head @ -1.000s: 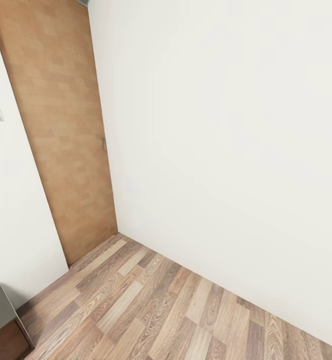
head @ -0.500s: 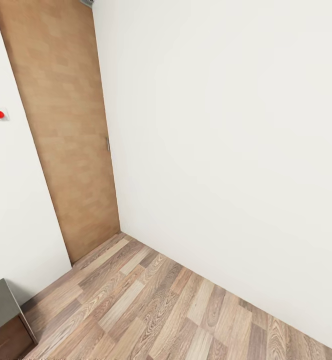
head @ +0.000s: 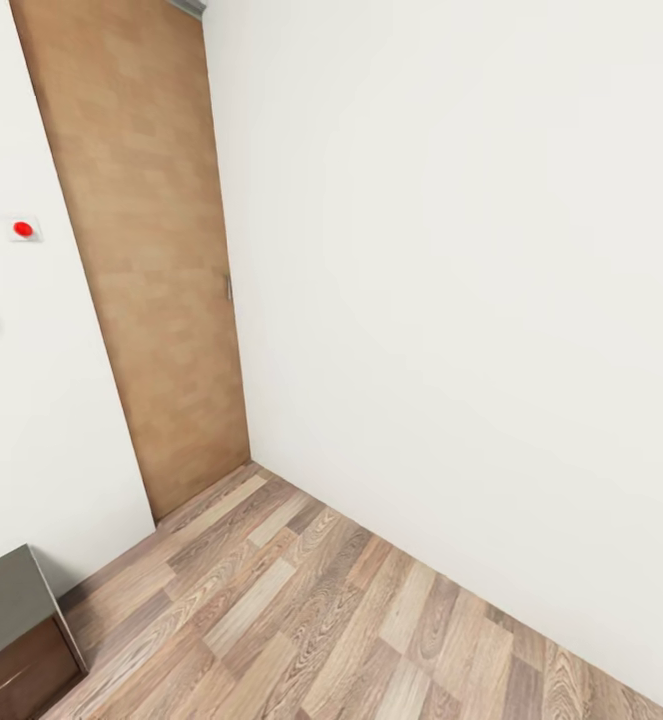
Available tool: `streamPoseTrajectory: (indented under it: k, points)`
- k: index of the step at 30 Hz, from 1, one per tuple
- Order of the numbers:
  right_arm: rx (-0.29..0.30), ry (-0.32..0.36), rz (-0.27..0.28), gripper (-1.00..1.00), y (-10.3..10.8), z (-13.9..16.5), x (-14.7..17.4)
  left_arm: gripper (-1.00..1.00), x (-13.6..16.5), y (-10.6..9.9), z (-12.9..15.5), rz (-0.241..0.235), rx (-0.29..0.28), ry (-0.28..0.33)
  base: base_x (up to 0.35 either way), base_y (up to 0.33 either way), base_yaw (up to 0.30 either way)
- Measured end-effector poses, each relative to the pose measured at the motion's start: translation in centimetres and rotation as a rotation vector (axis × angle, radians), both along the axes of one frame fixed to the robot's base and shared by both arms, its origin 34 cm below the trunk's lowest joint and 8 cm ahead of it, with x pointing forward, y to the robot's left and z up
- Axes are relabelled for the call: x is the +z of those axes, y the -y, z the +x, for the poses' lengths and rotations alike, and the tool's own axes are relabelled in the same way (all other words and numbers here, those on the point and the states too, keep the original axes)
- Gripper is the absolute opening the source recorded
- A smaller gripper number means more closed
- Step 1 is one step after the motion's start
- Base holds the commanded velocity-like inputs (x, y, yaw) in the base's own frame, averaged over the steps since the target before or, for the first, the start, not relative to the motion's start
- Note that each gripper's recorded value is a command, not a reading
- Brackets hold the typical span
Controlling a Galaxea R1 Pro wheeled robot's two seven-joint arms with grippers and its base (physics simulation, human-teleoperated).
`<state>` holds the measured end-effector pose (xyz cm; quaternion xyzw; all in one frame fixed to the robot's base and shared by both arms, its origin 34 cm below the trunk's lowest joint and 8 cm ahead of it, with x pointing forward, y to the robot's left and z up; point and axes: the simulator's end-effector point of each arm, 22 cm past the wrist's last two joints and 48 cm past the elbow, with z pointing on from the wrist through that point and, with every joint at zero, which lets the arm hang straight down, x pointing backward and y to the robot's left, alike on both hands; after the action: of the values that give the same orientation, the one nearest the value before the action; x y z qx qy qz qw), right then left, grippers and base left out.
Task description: In the bedroom, move the book from the bed onto either nightstand, and place the two sandals side by side next to the bed.
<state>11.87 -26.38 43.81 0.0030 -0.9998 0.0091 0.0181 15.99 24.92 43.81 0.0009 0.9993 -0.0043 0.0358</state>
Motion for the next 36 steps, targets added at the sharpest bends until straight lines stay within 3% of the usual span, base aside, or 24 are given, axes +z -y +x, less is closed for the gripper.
streamPoseTrajectory:
  k: [36]
  points:
    - [0.000,0.000,0.000,1.00,-0.06,0.00,0.00,1.00,0.01,0.07,0.04,-0.001,0.000,0.001,0.017,-0.024,0.071]
